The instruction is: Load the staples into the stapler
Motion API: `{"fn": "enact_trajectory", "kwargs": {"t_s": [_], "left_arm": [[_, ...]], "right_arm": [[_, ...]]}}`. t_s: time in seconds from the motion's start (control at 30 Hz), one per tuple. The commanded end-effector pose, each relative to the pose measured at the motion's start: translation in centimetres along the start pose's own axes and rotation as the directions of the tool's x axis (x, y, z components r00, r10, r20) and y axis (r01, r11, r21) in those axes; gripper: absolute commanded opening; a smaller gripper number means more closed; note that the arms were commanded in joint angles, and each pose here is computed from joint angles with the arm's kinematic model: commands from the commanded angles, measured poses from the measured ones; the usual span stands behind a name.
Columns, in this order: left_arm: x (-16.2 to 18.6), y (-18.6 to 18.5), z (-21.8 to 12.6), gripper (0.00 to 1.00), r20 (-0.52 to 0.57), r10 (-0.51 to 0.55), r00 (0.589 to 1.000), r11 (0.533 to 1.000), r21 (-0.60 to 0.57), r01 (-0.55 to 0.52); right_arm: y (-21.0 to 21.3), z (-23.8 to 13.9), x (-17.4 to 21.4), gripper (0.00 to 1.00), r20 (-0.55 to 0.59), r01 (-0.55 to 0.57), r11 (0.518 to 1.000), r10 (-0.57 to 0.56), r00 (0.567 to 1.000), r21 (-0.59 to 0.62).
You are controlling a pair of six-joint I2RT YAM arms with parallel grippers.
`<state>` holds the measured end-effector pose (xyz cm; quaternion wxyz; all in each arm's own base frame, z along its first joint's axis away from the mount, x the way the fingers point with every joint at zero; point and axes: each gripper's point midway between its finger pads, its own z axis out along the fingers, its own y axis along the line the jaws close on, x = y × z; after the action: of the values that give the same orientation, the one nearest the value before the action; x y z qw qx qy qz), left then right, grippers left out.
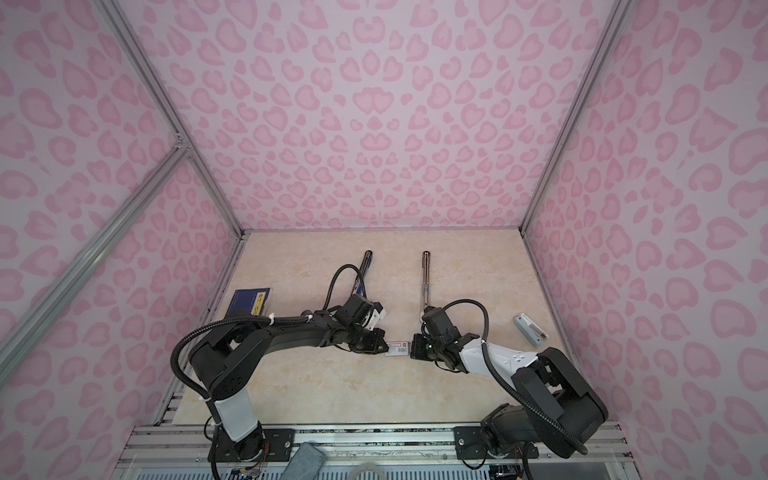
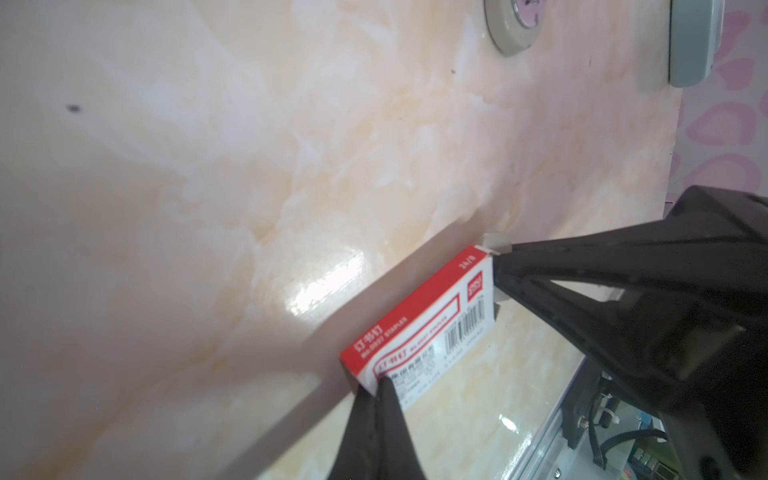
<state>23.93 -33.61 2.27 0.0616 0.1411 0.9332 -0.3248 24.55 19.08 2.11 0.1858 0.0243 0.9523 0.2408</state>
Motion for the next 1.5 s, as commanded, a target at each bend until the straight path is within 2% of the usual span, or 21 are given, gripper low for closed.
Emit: {"fn": "enact_trajectory", "kwargs": {"t_s": [0.0, 0.27, 0.33, 0.5, 0.73, 0.87, 1.13, 1.47], "left_arm": [[0.6, 0.8, -0.4, 0.08, -0.028, -0.012, 1.0, 0.999, -0.045, 0.011], [0.5, 0.8, -0.7, 0.04, -0.033, -0.013, 0.999, 0.999, -0.053, 0.012], [0.3, 0.4, -0.8, 0.1, -0.028, -0.011, 1.0, 0.999, -0.041, 0.01], [-0.4, -0.7, -1.2, 0.35, -0.01, -0.005, 1.0, 1.0, -0.007, 0.005], [-0.6, -0.9, -0.3, 0.35, -0.031, -0.014, 0.999, 1.0, 0.015, 0.014], [-0.4, -0.6, 0.2, 0.3, -0.039, -0.022, 0.999, 1.0, 0.006, 0.022], [-0.5, -0.4, 0.3, 0.03, -0.035, -0.023, 0.999, 1.0, -0.004, 0.023], [-0.5, -0.1, 0.1, 0.03, -0.032, -0.019, 0.999, 1.0, -0.025, 0.018]], "right_arm": [[-1.6, 0.0, 0.5, 0.04, -0.007, 0.009, 0.997, -0.008, 1.0, 0.074], [-1.8, 0.1, 0.5, 0.03, -0.008, 0.016, 0.997, -0.015, 1.0, 0.082], [-1.7, 0.2, 0.5, 0.03, -0.009, 0.012, 0.997, -0.011, 1.0, 0.076], [-1.6, 0.3, 0.4, 0.03, -0.007, 0.013, 0.997, -0.012, 1.0, 0.07], [-1.2, 0.6, 0.3, 0.03, -0.01, 0.013, 0.998, -0.012, 1.0, 0.057], [-1.1, 0.7, 0.3, 0.03, -0.007, 0.015, 0.998, -0.014, 1.0, 0.055], [-1.3, 0.8, 0.6, 0.03, -0.019, 0.016, 0.998, -0.015, 1.0, 0.06], [-2.3, 0.0, 0.5, 0.03, 0.004, 0.004, 0.995, -0.005, 1.0, 0.1]]}}
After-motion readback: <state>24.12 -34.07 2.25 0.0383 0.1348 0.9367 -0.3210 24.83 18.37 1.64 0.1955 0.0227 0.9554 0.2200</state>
